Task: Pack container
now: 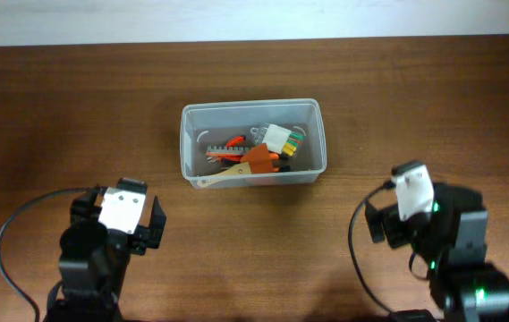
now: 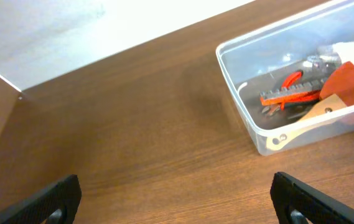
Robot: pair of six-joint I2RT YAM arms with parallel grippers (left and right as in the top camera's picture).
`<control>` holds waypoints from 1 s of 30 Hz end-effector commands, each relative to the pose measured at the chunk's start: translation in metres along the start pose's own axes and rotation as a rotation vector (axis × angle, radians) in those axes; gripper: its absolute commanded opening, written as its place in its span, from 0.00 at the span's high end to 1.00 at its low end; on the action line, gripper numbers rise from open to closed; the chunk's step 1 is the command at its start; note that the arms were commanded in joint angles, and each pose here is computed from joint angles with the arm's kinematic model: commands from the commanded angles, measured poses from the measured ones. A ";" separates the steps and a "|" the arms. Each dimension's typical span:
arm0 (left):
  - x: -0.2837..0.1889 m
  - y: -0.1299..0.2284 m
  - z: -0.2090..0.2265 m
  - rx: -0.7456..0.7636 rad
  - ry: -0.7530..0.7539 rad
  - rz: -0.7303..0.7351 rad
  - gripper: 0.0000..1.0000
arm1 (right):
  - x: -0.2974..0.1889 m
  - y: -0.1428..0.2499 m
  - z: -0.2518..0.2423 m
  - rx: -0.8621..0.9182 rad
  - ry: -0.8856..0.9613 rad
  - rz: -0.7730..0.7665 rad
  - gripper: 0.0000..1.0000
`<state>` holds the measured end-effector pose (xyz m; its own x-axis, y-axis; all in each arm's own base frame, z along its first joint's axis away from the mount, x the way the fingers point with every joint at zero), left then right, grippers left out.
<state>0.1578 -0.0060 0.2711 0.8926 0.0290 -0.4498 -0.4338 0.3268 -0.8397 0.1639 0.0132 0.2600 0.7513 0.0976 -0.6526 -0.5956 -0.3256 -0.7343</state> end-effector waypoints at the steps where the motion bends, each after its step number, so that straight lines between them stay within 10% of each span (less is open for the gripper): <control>1: -0.004 0.003 0.003 -0.022 -0.047 -0.016 0.01 | -0.005 0.019 0.006 -0.009 0.023 -0.013 0.01; 30: -0.005 0.017 0.005 -0.008 -0.107 0.091 0.01 | -0.005 0.036 0.008 0.001 0.029 0.023 0.01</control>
<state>0.1484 0.0029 0.2655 0.8670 0.1430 -0.4774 -0.4968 0.3233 -0.8054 0.1379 0.0110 0.2373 0.7431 0.0859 -0.6636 -0.6083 -0.3266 -0.7234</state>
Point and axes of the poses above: each gripper's point midway between its finger pads, its own x axis out along the fingers, its own z axis along the line the jaws close on, y = z × x, the point moved 10 cm from there along -x, back along the fingers
